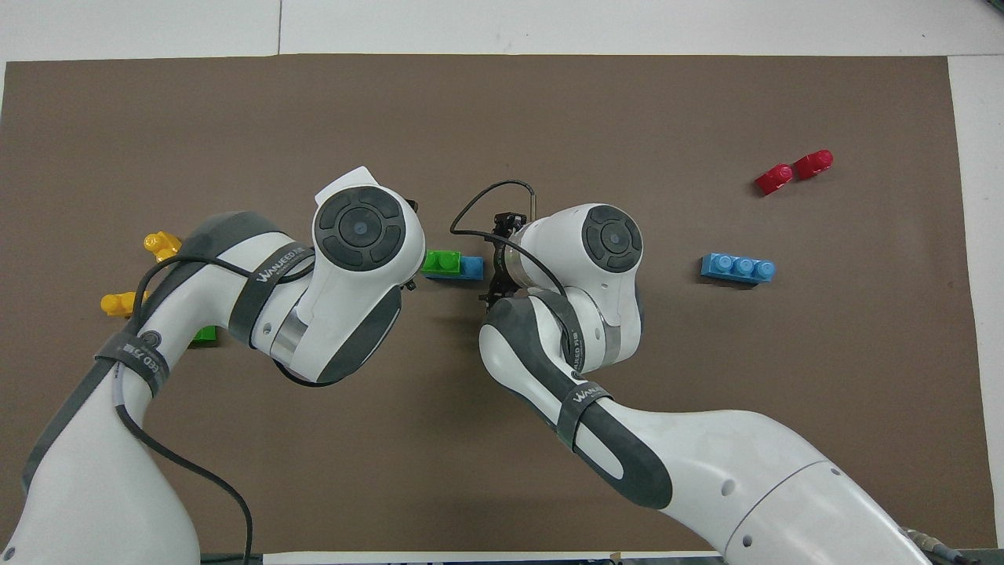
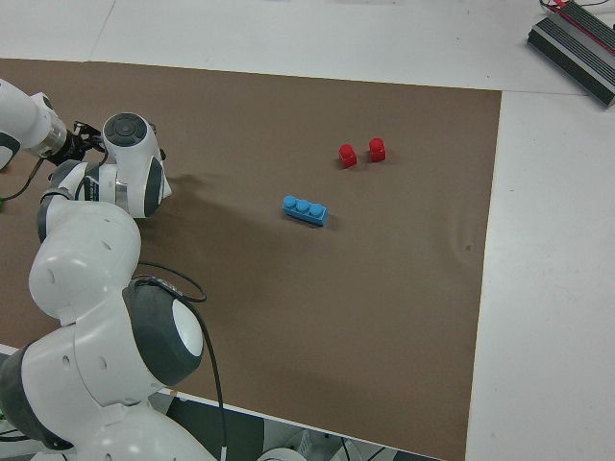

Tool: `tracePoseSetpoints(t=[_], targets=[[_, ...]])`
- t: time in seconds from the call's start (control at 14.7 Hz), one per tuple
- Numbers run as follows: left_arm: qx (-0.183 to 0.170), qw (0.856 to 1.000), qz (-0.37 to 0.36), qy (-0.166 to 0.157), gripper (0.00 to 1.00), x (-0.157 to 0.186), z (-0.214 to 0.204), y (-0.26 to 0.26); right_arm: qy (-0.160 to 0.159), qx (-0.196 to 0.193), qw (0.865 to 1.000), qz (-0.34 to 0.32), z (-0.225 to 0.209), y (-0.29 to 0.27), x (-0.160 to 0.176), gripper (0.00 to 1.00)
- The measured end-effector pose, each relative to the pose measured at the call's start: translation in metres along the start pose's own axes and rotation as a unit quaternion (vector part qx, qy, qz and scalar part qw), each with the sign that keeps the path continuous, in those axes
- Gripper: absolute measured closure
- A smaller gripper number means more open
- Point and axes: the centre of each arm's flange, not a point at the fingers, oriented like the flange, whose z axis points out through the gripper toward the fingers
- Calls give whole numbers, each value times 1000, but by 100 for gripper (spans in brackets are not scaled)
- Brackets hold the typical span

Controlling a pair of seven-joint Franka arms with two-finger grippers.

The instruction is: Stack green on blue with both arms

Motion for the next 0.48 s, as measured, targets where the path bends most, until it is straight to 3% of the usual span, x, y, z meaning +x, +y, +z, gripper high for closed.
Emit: tracePoseSetpoints(t=[0.27,0.48], targets=[[-14,997,79,8,0,67,-37,4,-4,9,1000,10,-16,-15,7,0],[-6,984,175,16,0,121,-54,1,-9,11,999,37,-62,-46,34,0]])
